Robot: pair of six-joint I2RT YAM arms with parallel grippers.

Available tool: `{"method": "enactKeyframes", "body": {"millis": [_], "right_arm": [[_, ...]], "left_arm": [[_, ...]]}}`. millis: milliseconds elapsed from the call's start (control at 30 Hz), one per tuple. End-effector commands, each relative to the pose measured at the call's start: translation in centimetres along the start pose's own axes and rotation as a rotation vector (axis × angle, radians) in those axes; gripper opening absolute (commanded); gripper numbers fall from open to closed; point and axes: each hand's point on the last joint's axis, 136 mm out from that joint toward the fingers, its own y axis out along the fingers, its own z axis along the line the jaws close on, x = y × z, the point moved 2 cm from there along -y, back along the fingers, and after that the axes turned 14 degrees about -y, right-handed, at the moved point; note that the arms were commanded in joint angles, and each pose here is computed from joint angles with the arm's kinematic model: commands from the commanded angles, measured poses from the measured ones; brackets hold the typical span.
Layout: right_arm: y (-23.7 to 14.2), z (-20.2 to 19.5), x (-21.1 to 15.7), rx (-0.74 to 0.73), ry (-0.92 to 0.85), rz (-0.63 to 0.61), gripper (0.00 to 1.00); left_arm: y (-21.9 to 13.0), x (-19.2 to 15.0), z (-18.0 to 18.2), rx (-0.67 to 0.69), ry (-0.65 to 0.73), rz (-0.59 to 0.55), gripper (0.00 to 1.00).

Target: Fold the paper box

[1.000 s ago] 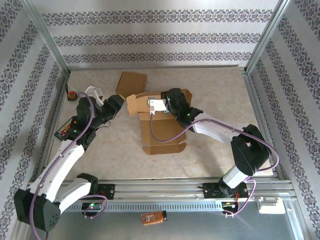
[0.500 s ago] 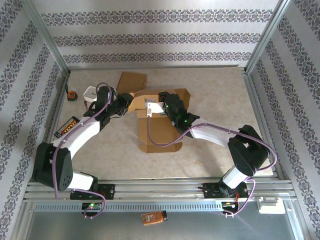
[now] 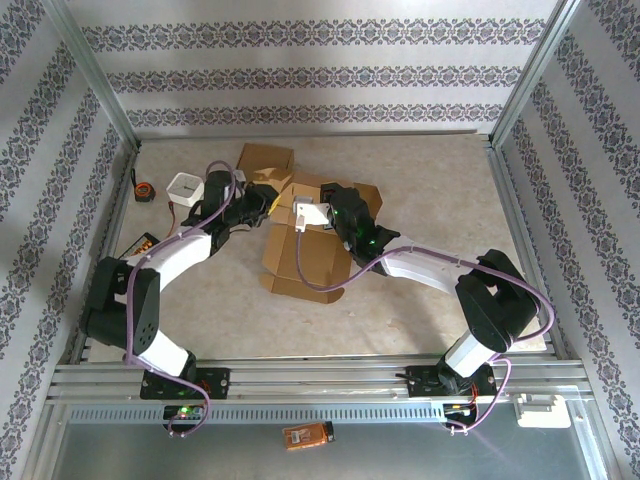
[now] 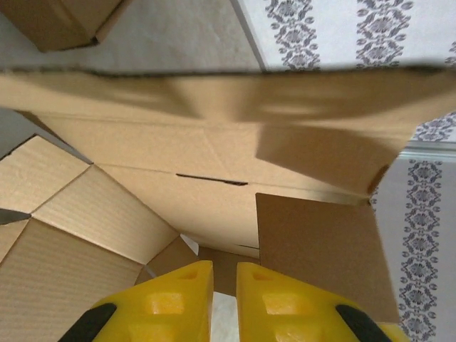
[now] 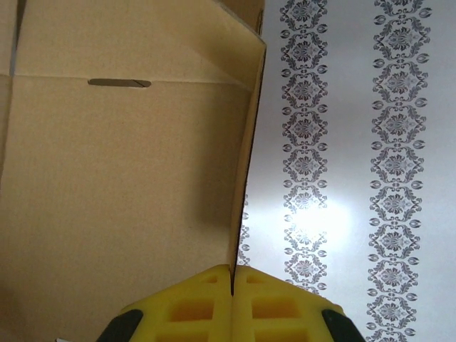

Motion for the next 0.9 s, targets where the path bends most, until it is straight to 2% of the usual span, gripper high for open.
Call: {"method": "enactKeyframes", "body": {"millis": [0, 233, 433, 567, 767, 867], "right_arm": [[-0.2, 0.3, 1.6, 0.006, 0.018, -0.063, 0.00], [0.3, 0.9, 2.1, 0.025, 0.033, -0.058, 0.00], [0.4, 1.4, 1.8, 0.038, 0.026, -0.040, 0.00], [0.3, 1.5, 0.8, 0.044, 0.023, -0.017, 0.00], [0.1, 1.6, -0.4, 0.052, 0.027, -0.004, 0.00], [0.1, 1.6, -0.4, 0.054, 0.023, -0.005, 0.00]], "left_arm": [[0.7, -2.8, -4.8, -0.145, 0.126, 0.112, 0.16], [3.8, -7.1, -4.9, -0.167, 0.172, 0.210, 0.16], [4.6, -7.3, -4.6, -0.166, 0.188, 0.209, 0.16], [2.1, -6.4, -4.9, -0.091, 0.343, 0.101, 0.16], [-5.3, -3.2, -3.9, 0.110, 0.613, -0.213, 0.20], [-8.1, -2.5, -4.8, 0.134, 0.683, -0.299, 0.21]]}}
